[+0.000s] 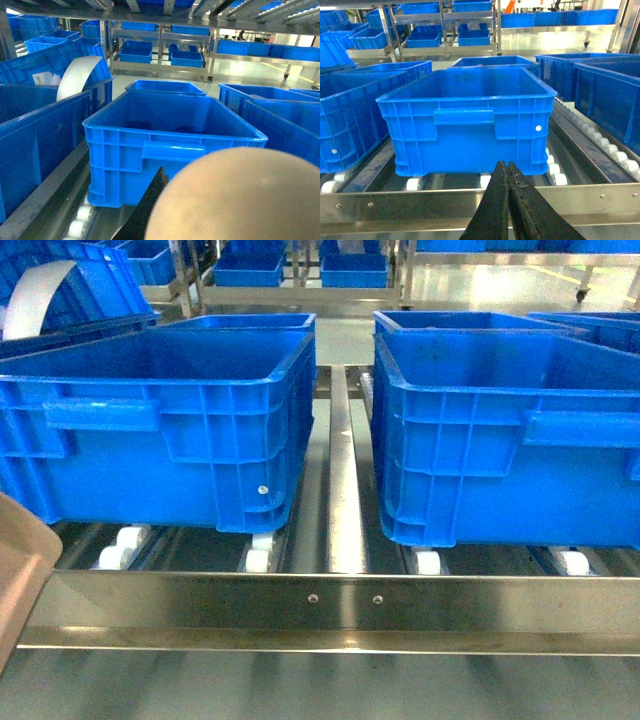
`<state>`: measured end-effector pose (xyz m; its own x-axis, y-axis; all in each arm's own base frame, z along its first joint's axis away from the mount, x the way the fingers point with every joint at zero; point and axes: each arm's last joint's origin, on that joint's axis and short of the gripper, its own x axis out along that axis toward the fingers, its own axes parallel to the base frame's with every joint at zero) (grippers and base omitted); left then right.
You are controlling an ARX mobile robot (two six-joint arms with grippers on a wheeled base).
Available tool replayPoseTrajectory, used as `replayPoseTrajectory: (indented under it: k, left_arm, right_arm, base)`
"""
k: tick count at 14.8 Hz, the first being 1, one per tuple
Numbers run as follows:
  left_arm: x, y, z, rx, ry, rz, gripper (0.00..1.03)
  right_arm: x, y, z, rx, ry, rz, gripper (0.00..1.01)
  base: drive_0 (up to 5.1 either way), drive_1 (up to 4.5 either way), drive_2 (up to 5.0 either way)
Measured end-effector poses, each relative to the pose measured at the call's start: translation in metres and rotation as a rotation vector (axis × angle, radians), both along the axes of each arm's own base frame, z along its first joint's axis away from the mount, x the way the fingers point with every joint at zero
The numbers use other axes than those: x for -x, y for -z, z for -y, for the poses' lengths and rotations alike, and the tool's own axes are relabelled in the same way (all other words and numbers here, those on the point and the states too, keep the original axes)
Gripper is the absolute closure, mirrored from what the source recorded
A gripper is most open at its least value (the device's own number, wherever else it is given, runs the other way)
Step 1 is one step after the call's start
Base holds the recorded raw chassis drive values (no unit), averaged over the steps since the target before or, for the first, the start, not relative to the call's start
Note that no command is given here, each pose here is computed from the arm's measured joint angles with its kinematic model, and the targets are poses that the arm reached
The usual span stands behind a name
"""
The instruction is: Place part in tray to right shelf
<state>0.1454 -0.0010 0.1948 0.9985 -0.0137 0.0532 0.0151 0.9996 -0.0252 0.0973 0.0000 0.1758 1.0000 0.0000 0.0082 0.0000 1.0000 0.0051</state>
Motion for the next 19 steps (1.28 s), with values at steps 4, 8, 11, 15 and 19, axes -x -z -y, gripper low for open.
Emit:
replayPoseTrajectory:
  k: [4,8,11,15,19]
  left_arm:
    - [0.008,0.018,-0.001,-0.008,-0.013,-0.072,0.91]
    - [0.023,0.025,-0.001,-0.008,-0.013,-0.053,0.91]
    - [0.028,0.023,-0.001,-0.008,-0.014,-0.040,0.91]
    - [0.033,0.024,-0.001,-0.008,-0.014,-0.043,0.91]
    - [0.036,0.024,-0.001,-0.008,-0.014,-0.046,0.91]
  right_arm:
    - [0.000,0.006,0.000,0.000,0.000,-0.002,0.99]
    - [0.000,0.008,0.000,0.000,0.000,-0.005,0.99]
    - [0.000,0.008,0.000,0.000,0.000,-0.004,0.99]
    - [0.000,0.008,0.000,0.000,0.000,-0.004,0.99]
    - [0.000,0.008,0.000,0.000,0.000,-0.004,0.99]
  base:
    - [0.0,0.00,0.0]
    - [0.0,0.00,0.0]
    - [0.0,0.00,0.0]
    - [0.0,0.00,0.0]
    - [0.0,0.00,0.0]
